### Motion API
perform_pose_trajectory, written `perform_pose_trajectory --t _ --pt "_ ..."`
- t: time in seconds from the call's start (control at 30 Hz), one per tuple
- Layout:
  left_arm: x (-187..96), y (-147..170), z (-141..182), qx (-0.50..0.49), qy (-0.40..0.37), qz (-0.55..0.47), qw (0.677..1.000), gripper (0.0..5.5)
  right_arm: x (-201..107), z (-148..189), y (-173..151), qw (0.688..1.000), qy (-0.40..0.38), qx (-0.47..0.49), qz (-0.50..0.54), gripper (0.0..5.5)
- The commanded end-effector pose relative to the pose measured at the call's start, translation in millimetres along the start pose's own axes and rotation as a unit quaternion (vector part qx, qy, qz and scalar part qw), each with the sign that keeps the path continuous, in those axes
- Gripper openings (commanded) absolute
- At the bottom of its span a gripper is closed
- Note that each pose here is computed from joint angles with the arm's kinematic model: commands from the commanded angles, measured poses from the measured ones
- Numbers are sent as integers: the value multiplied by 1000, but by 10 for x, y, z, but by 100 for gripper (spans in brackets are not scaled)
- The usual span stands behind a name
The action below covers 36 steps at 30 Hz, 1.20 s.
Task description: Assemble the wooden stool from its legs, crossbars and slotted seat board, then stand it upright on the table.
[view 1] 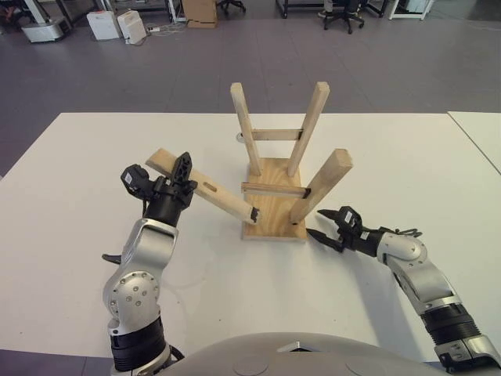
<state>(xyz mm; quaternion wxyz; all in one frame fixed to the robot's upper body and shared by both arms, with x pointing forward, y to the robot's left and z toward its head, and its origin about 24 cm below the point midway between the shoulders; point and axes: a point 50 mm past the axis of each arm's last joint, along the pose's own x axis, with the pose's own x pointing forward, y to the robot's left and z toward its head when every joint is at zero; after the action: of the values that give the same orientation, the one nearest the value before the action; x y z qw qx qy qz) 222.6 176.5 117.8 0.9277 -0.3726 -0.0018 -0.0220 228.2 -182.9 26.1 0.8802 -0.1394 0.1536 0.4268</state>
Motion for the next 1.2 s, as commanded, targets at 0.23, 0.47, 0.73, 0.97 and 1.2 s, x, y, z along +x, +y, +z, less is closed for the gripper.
perform_pose_trajectory --t 0.23,0.47,0.73,0.97,1.2 --pt "194 95 -255 148 8 -25 989 102 -31 -46 38 1000 11 -28 9 315" --pt "223 -178 -527 249 82 -58 963 103 5 55 30 999 -16 -38 1 315" --pt "123 -291 -631 272 88 -61 956 103 32 137 60 999 -33 -23 -6 315" --pt "153 -320 -681 343 98 -74 931 103 60 139 28 999 -26 -20 -13 315" --pt "190 -70 -817 506 161 -67 845 228 83 122 18 999 -22 -20 -17 315"
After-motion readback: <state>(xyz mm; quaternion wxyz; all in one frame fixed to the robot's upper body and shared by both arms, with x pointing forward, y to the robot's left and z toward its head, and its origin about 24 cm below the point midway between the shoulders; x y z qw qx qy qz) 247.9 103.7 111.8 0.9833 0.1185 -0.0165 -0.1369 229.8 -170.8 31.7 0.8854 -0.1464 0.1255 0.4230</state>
